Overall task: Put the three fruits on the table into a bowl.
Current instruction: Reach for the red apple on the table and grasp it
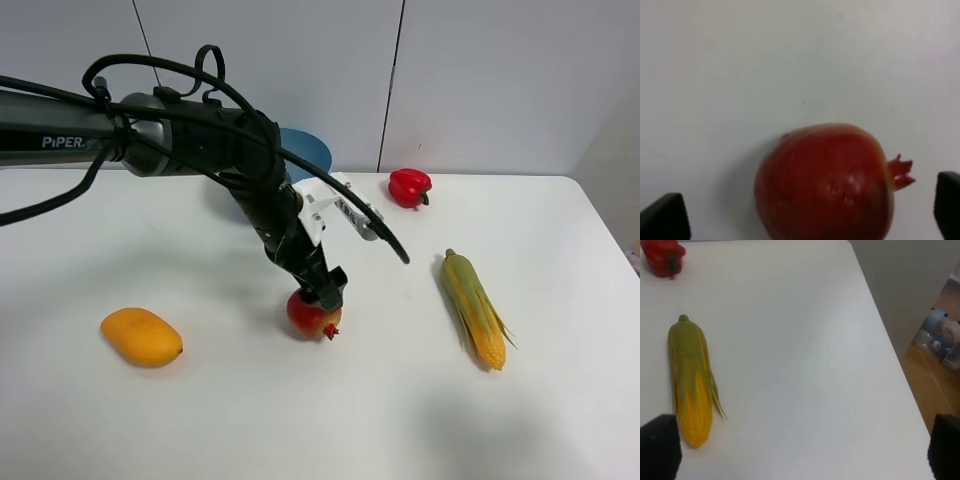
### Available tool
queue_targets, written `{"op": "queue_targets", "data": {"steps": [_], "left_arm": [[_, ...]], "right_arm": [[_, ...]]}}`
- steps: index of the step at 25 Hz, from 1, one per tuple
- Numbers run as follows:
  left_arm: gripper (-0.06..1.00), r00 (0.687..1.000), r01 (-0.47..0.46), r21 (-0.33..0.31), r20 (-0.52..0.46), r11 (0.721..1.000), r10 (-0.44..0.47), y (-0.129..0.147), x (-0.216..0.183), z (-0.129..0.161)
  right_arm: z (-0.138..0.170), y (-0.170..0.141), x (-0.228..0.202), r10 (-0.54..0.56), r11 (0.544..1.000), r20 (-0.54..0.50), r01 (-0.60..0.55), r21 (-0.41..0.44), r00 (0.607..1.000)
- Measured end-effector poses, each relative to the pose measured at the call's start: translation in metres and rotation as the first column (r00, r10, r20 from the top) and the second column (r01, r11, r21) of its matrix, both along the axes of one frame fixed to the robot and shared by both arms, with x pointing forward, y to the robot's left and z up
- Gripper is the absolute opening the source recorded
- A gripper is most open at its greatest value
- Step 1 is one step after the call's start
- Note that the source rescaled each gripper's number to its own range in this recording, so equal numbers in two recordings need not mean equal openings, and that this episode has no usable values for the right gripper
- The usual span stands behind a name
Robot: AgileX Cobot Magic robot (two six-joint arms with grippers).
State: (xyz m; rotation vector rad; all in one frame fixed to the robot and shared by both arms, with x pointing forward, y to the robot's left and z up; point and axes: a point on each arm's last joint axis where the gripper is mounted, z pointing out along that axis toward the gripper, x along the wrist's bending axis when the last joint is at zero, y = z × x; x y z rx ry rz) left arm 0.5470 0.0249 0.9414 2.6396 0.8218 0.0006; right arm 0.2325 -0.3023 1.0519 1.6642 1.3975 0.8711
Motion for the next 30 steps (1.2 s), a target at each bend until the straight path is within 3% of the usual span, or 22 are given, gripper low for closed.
{"op": "queue_targets", "data": {"steps": [3,11,30], "left_arm": [[0.98,0.996,-0.073,0.007,-0.047,0.997,0.073,0.0,0.0,-0.008],[0.98,0.985,-0.136,0.0,-0.109,0.991,0.136,-0.002,-0.002,-0.011],[0.98,0.97,-0.143,0.063,-0.189,0.988,0.153,-0.011,-0.007,-0.058]], "right_arm": [[0.0,0.0,0.0,0.0,1.0,0.0,0.0,0.0,1.0],[0.0,0.0,0.0,0.0,1.0,0.0,0.0,0.0,1.0],[0.0,0.0,0.0,0.0,1.0,0.0,0.0,0.001,1.0]]}}
